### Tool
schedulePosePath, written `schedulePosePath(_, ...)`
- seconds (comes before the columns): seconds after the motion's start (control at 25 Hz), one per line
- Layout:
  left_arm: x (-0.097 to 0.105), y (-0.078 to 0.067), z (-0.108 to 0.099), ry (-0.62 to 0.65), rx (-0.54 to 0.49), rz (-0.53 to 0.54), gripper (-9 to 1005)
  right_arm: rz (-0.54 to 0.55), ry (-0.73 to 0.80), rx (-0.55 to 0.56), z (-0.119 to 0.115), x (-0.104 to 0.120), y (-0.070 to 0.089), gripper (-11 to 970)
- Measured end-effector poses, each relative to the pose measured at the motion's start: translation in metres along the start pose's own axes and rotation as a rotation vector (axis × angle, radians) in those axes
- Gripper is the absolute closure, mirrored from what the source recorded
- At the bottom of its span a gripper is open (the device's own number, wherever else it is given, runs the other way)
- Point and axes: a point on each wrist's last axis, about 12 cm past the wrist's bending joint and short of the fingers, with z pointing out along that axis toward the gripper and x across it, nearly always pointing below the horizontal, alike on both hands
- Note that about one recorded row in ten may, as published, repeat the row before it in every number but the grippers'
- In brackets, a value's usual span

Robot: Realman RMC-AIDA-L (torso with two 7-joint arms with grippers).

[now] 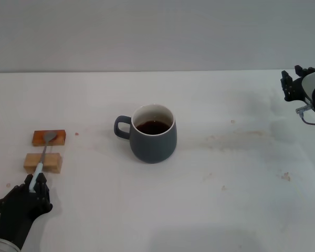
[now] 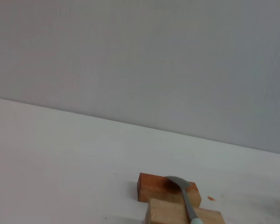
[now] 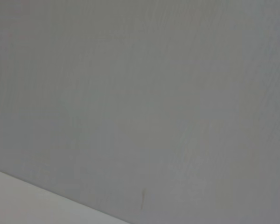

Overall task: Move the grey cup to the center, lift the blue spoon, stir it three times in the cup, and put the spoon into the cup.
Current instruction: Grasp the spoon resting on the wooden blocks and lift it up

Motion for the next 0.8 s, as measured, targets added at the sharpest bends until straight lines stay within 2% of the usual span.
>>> schedulePosePath(0.44,-0.001,0.0,0.002,-0.003,-0.001,-0.008,817,0.0,-0.001,0.0,0.0,0.0,0.0,666)
schedulePosePath(0.68,-0.023,-0.006,0.009,-0.078,0.023,0.001,825,0.0,-0.001,0.0,0.0,-0.001,0.0,666)
schedulePosePath(0.76,-0.039,-0.008,0.015,-0.111,0.02,0.033,829,0.0,-0.001,-0.001,0.0,-0.001,0.0,666)
schedulePosePath(0.8,-0.042,-0.008,0.016,-0.114,0.018,0.036,830,0.0,-0.001,-0.001,0.0,-0.001,0.0,666)
